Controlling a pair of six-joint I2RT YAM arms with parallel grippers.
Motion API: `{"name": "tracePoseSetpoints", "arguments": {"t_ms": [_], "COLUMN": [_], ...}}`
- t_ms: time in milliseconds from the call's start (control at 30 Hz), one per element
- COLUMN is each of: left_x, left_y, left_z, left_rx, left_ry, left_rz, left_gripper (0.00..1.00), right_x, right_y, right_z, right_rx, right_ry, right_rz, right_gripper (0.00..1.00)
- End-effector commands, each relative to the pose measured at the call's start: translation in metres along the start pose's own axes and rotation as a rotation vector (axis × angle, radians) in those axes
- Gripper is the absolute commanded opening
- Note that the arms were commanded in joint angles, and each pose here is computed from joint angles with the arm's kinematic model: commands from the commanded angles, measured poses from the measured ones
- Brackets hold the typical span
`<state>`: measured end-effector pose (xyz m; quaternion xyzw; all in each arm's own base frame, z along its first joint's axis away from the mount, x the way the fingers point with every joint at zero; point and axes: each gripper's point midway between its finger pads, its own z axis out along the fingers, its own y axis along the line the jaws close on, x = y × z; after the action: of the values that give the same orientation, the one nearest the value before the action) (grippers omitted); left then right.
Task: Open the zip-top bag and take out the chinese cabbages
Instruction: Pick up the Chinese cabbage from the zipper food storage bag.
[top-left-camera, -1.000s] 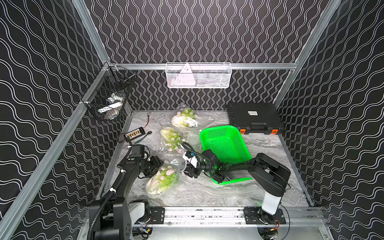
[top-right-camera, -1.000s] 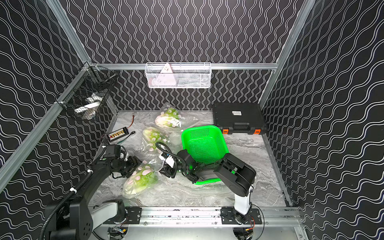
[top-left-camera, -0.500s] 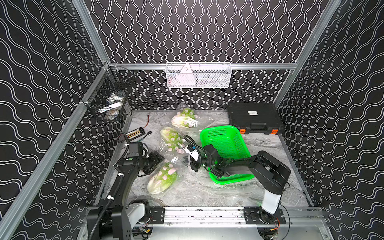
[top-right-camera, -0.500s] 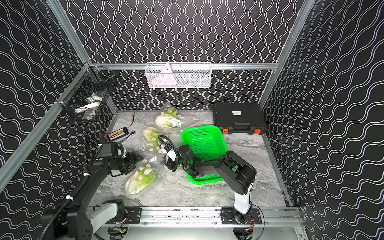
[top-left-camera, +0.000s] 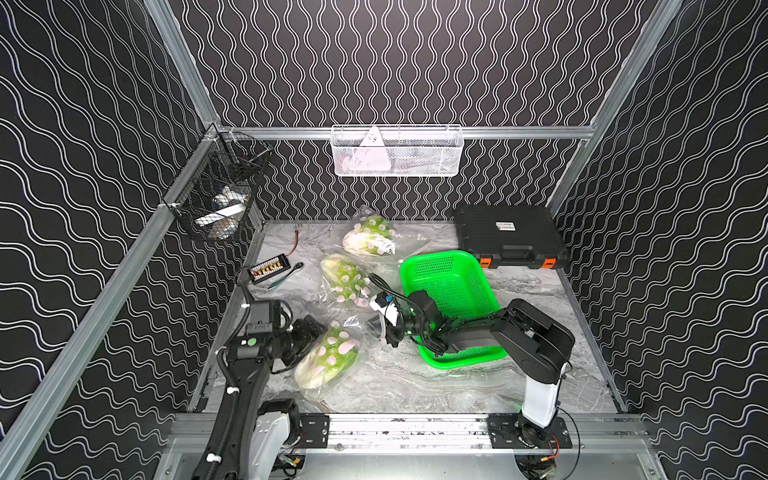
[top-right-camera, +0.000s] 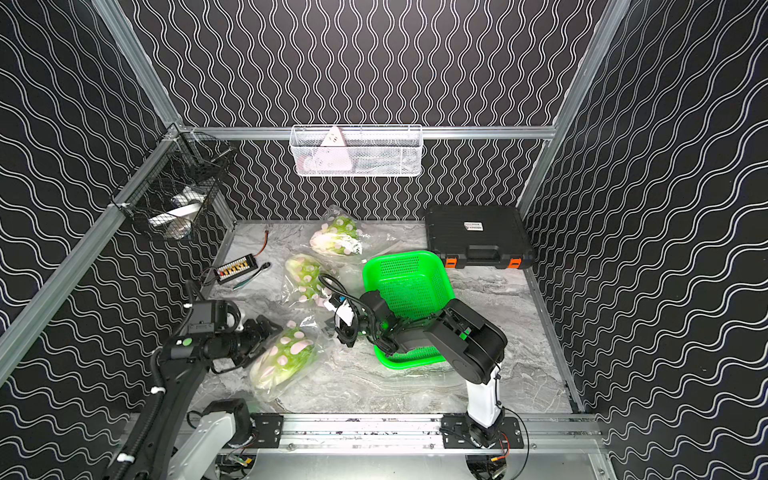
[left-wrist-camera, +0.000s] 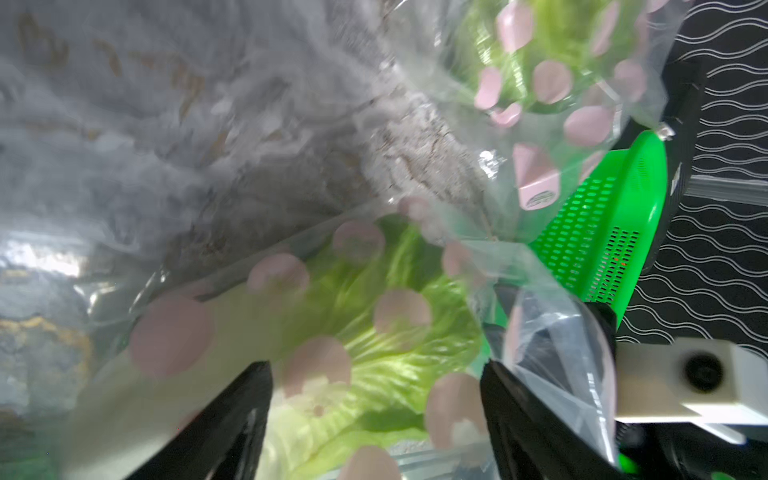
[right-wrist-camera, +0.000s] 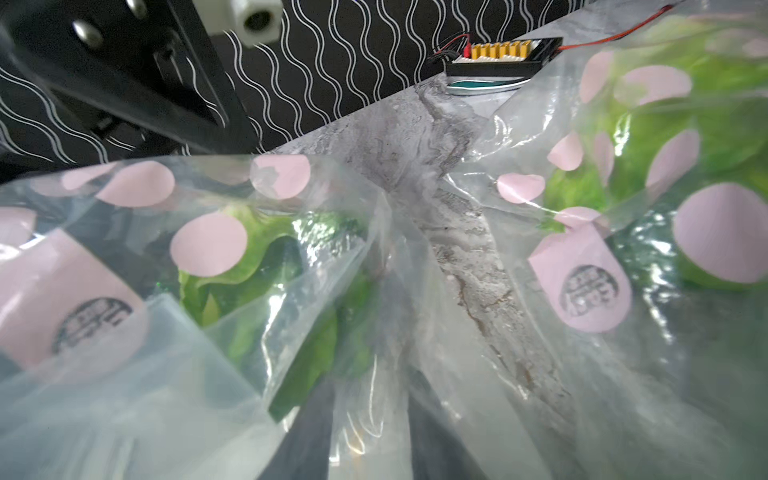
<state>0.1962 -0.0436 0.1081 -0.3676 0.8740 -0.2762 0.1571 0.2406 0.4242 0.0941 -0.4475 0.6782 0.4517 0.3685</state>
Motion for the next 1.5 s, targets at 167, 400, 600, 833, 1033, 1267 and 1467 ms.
{"name": "tracePoseSetpoints", "arguments": {"t_ms": [167, 400, 600, 833, 1033, 1267, 1467], "left_x": [0.001, -0.003, -0.004, -0.007, -0.007, -0.007, -0.005], "left_y": [0.002, 0.001, 0.001, 0.000, 0.000, 0.000, 0.000], "left_z": [0.005, 0.007, 0.010, 0.015, 0.018, 0.016, 0.016], "left_rx": [0.001, 0.009, 0.019, 0.028, 0.039, 0.038, 0.032], "left_ry": [0.014, 0.001, -0.003, -0.004, -0.008, -0.015, -0.013], "left_rz": [-0.057, -0.059, -0.071, -0.078, -0.087, -0.082, -0.077], "left_gripper": [0.81, 0.79, 0.78, 0.76, 0.73, 0.73, 0.72], "right_x": [-0.007, -0.015, -0.011, -0.012, -0.003, 0.018, 0.026], "right_y": [-0.003, -0.013, 0.006, 0.042, 0.068, 0.074, 0.087], "right_z": [0.005, 0.016, 0.015, 0.000, -0.009, 0.004, 0.012], "right_rx": [0.040, 0.058, -0.046, -0.212, -0.333, -0.345, -0.366], "right_ry": [-0.040, -0.044, -0.017, 0.018, 0.080, 0.164, 0.176], "right_rz": [-0.043, -0.074, -0.043, -0.008, 0.017, 0.030, 0.029], "right_gripper": [0.37, 0.38, 0.37, 0.37, 0.58, 0.65, 0.69]}}
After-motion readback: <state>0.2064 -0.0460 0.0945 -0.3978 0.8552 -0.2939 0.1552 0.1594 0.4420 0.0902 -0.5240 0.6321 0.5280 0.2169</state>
